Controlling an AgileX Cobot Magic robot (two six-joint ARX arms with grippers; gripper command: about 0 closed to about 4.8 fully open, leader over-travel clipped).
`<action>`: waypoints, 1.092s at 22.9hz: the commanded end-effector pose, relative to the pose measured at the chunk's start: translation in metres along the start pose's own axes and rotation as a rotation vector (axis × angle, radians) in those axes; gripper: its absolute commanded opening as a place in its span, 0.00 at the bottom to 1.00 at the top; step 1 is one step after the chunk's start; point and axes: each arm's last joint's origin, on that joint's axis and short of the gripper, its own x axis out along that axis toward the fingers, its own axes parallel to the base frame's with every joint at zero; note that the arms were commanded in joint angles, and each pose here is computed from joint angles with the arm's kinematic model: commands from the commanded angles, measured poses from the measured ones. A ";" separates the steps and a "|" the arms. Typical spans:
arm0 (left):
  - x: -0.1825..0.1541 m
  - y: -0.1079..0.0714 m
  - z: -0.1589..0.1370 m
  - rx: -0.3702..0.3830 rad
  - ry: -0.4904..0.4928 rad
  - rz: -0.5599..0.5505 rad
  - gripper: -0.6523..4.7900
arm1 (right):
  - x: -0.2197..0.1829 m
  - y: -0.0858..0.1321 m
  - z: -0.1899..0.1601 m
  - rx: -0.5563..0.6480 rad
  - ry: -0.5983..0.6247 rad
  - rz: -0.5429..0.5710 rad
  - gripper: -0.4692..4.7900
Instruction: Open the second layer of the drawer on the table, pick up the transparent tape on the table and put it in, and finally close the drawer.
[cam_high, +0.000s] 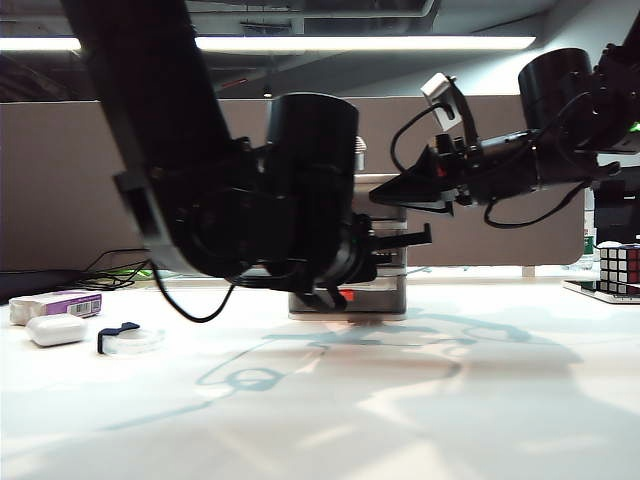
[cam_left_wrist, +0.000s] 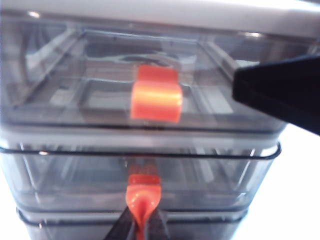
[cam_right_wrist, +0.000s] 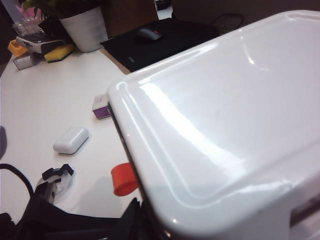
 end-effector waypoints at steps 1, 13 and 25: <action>-0.012 0.007 -0.006 -0.034 0.054 0.016 0.11 | -0.001 -0.003 0.006 -0.023 -0.020 -0.055 0.08; -0.047 -0.007 -0.003 -0.058 0.078 -0.064 0.11 | 0.001 -0.003 0.013 -0.042 -0.036 -0.072 0.08; -0.076 -0.024 -0.010 -0.037 0.087 -0.072 0.27 | 0.001 -0.001 0.012 -0.020 -0.030 -0.017 0.08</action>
